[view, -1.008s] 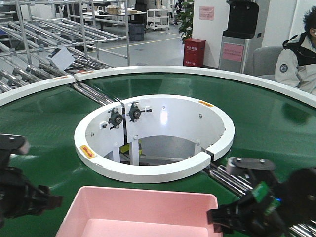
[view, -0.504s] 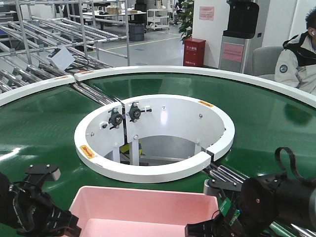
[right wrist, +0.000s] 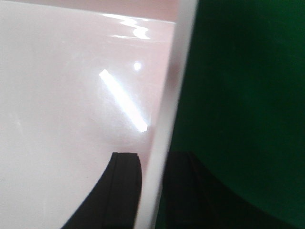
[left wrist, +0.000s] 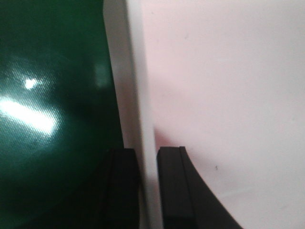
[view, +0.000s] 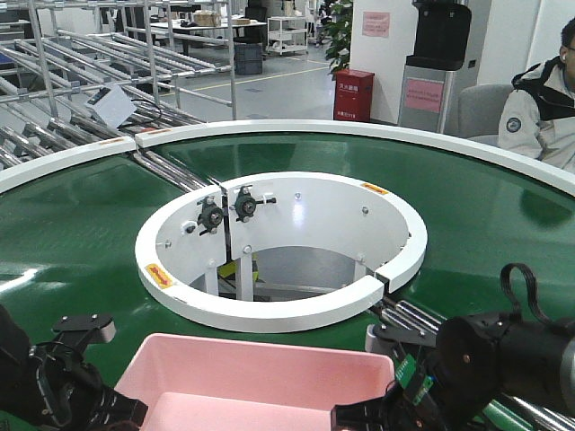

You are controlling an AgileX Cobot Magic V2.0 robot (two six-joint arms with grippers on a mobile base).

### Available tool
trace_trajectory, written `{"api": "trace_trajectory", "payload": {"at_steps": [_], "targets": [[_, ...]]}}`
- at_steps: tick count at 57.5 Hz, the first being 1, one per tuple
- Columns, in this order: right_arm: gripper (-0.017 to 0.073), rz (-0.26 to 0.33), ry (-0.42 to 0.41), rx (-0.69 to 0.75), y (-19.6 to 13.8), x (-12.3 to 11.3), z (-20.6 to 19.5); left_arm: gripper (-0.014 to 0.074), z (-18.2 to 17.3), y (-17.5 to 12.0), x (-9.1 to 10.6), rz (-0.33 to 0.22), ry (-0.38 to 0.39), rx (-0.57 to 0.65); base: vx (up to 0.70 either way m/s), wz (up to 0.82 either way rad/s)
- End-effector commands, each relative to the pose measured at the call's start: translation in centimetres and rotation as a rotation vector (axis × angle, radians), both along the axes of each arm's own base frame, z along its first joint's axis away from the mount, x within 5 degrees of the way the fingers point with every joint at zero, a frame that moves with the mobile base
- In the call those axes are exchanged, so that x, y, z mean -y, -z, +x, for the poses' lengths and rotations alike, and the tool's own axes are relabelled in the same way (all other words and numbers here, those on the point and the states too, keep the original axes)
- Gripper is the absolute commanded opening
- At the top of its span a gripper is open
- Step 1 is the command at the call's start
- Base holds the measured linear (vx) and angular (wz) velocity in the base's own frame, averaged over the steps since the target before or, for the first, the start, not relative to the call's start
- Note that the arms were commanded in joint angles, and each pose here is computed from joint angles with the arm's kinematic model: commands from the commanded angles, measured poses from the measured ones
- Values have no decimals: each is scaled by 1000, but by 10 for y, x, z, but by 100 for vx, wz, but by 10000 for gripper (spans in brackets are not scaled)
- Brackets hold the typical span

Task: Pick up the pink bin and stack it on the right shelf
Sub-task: 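Lower both grippers onto opposite walls of the pink bin, then close both grippers on the bin walls and lift the bin, then hold the lifted pink bin steady with both grippers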

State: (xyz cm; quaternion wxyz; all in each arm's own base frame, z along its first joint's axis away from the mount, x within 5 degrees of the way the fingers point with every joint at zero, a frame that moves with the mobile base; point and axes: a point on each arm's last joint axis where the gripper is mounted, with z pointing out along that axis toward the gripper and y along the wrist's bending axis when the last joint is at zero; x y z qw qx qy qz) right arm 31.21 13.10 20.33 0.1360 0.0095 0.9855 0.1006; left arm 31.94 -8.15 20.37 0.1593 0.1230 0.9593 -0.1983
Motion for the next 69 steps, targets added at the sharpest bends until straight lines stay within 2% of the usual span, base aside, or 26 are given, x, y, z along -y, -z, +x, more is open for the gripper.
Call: {"api": "trace_trajectory", "payload": {"at_steps": [1,13,18,32,43,69], "targets": [[-13,39,-3,201,-50,1,12,-10,-5,-43,9,-133,-34,93,0,0],[-10,39,-25,337,-120,2,16,-4,-26,-99,6,-200,-66,296,0,0],[-10,58,-24,396,-145,4,11,-2,-40,-123,3,-220,-73,379,0,0],[-10,120,-15,561,-194,16,-20,-1,-75,-167,-1,-300,-121,494,0,0],[-10,133,-13,596,-204,21,-33,-1,-91,-184,-5,-324,-135,564,0,0],[-9,127,-14,582,-202,21,-33,-1,-94,-188,-4,-349,-146,568,0,0]]}}
